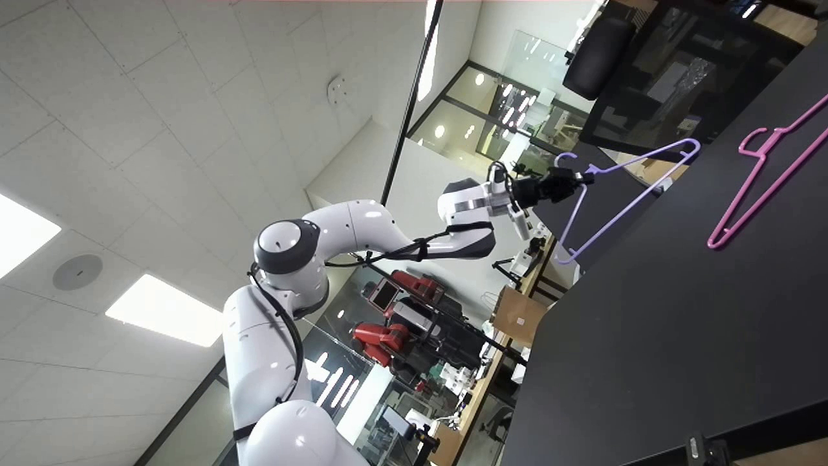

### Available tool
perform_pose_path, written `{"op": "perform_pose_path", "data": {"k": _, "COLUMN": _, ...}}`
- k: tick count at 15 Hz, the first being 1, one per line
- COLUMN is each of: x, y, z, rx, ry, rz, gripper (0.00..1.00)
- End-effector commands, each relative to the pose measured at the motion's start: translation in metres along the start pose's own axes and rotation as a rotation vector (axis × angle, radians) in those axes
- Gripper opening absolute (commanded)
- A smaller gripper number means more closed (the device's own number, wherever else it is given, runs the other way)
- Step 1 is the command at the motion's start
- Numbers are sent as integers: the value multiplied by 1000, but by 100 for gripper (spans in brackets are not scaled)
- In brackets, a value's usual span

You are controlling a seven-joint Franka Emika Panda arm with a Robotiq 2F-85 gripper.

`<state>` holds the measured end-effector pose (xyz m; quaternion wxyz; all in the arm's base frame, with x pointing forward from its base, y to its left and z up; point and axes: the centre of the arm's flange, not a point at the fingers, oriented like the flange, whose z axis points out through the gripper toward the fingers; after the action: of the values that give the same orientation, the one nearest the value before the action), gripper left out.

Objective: Unhang the hanger from the rail

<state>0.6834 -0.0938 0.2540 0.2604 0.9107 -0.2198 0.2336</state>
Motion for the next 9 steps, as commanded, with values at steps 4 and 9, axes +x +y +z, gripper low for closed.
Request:
{"op": "perform_pose_path", "data": {"k": 4, "x": -64, "y": -34, "z": 51, "rx": -40, "ry": 124, "rz": 142, "gripper": 2}}
{"op": "perform_pose_path", "data": {"k": 9, "x": -83, "y": -49, "z": 58, "rx": -84, "ry": 192, "rz": 182, "gripper": 2}}
